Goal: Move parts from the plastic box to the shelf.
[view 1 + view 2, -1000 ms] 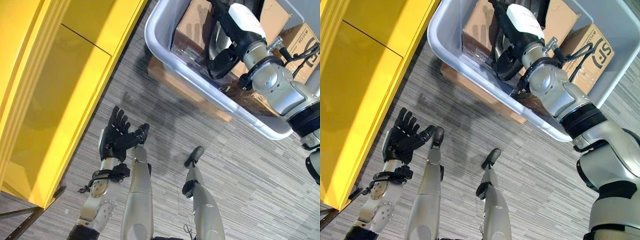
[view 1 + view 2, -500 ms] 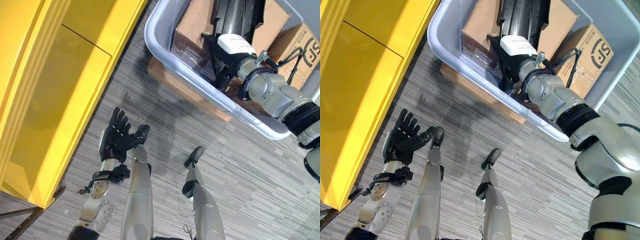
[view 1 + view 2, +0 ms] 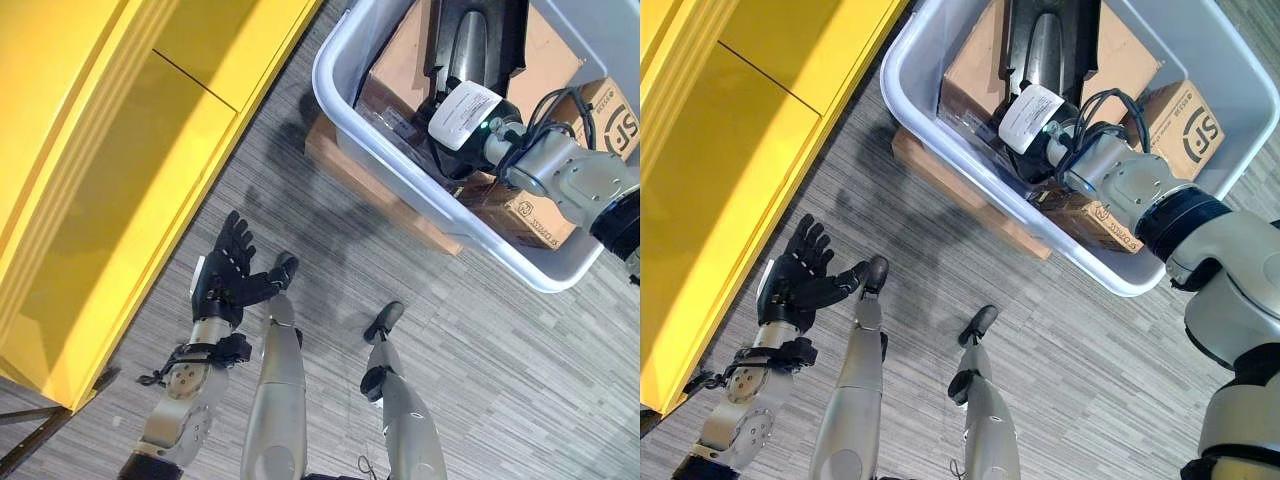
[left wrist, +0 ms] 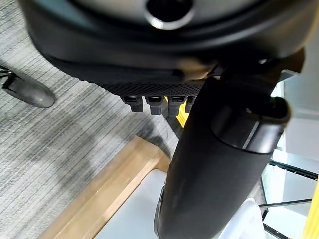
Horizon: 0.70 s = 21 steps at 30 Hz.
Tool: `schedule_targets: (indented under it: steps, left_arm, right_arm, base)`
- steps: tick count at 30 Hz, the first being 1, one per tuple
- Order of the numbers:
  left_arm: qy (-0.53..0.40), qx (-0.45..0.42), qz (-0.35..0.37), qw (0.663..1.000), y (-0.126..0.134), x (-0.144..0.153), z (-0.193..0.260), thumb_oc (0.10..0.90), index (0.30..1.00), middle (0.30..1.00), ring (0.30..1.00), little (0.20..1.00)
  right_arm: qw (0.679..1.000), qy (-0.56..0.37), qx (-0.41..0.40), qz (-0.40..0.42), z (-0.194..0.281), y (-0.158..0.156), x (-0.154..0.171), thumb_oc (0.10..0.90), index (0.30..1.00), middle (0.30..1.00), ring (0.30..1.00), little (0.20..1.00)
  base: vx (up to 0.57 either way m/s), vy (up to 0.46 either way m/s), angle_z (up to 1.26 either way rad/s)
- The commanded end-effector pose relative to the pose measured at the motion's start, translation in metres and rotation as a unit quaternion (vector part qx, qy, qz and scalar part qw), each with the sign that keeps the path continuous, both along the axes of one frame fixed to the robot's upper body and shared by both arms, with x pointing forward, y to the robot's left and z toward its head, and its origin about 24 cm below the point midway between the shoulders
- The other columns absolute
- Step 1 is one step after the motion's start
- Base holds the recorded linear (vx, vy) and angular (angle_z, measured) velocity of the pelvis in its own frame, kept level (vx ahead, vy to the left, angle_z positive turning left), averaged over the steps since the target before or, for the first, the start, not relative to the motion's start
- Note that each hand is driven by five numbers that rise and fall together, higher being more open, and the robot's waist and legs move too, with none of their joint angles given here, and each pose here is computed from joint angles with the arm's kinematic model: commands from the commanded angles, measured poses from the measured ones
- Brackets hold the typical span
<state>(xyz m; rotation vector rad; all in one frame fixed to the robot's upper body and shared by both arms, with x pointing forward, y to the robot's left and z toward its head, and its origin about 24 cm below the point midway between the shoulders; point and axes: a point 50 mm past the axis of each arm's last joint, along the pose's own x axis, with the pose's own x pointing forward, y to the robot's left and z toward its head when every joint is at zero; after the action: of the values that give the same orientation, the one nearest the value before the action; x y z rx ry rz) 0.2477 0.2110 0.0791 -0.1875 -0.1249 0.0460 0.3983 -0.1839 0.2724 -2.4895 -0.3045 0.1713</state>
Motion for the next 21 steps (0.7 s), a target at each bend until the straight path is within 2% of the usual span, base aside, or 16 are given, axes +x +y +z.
schedule_targets:
  steps: [1,21]
  left_arm:
    - [-0.082,0.048,-0.002,0.995,0.009,-0.008,0.033,0.9,1.0,1.0,1.0,1.0]
    - [-0.083,0.083,0.01,0.993,0.022,-0.01,0.039,0.9,1.0,1.0,1.0,1.0]
  right_arm:
    - [0.994,0.008,-0.064,-0.091,0.005,-0.051,-0.009,0.9,1.0,1.0,1.0,1.0]
    - [0.991,-0.011,-0.058,-0.119,0.025,-0.074,-0.024,0.9,1.0,1.0,1.0,1.0]
  base:
    - [0.0,0.007,0.04]
    - [0.0,0.001,0.0]
